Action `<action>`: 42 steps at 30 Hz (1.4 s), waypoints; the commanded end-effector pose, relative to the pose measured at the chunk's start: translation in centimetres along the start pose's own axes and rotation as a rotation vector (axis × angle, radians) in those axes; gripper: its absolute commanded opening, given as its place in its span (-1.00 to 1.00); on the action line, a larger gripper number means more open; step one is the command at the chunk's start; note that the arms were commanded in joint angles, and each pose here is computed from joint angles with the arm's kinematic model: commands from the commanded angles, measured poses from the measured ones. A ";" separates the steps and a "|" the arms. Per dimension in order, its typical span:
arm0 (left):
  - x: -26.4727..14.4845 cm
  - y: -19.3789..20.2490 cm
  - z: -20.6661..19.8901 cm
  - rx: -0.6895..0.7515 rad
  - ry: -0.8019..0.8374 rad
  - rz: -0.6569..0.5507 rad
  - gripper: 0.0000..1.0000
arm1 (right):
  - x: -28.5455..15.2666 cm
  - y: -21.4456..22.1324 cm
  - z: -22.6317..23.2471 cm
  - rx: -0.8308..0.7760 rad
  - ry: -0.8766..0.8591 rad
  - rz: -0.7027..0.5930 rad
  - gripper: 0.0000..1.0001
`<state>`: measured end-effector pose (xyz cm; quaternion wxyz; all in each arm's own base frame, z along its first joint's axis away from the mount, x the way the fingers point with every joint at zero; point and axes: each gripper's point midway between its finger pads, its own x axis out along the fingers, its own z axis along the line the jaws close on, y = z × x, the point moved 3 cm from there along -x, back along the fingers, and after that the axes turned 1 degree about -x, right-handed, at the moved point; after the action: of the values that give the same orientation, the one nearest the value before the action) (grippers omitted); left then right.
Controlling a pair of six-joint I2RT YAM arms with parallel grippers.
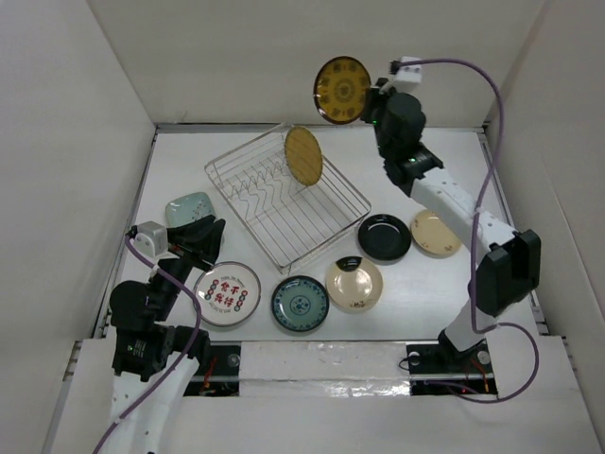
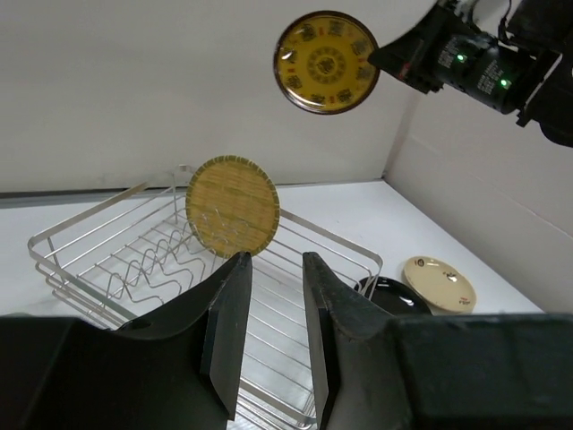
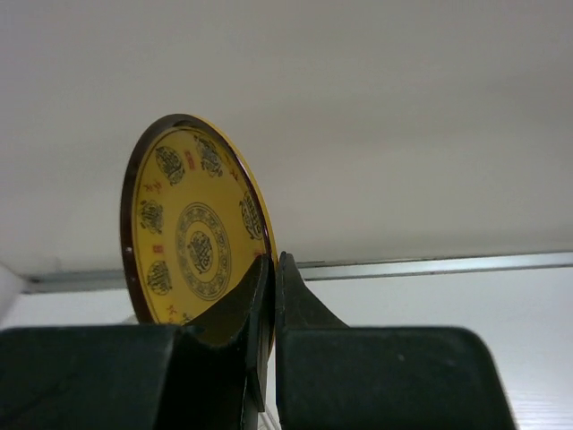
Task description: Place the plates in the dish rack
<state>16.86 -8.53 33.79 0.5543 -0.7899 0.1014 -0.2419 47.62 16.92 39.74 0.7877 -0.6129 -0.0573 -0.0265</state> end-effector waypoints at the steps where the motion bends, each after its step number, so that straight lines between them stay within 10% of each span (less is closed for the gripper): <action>1: -0.2 -1.2 -0.3 0.011 0.003 -0.048 -0.46 | -0.3 3.3 0.2 -0.419 0.207 0.123 -1.00; 25: -0.2 -1.1 -0.4 0.015 0.010 -0.045 -0.43 | -1.1 19.0 14.8 -0.893 0.034 0.258 -1.00; 30: -0.1 -1.0 -0.3 0.013 0.007 -0.042 -0.43 | -0.9 19.4 15.2 -0.819 0.044 0.255 -0.97; 34: -0.1 -1.1 -0.3 0.013 0.008 -0.044 -0.43 | -1.8 17.3 15.5 -0.668 0.017 0.244 0.08; 37: -0.1 -1.0 -0.3 0.012 0.010 -0.039 -0.43 | -3.0 12.6 15.4 -0.480 -0.024 0.200 0.35; 40: -0.1 -1.0 -0.4 0.013 0.011 -0.042 -0.43 | -5.6 8.8 13.7 -0.309 -0.062 0.168 0.38; 42: -0.2 -1.1 -0.4 0.014 0.012 -0.045 -0.43 | -8.0 11.1 11.1 -0.221 -0.055 0.216 0.05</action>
<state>16.70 -8.36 33.79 0.5543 -0.7910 0.0969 -0.2402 42.36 32.05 26.69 0.5982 -0.7955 0.0246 0.0932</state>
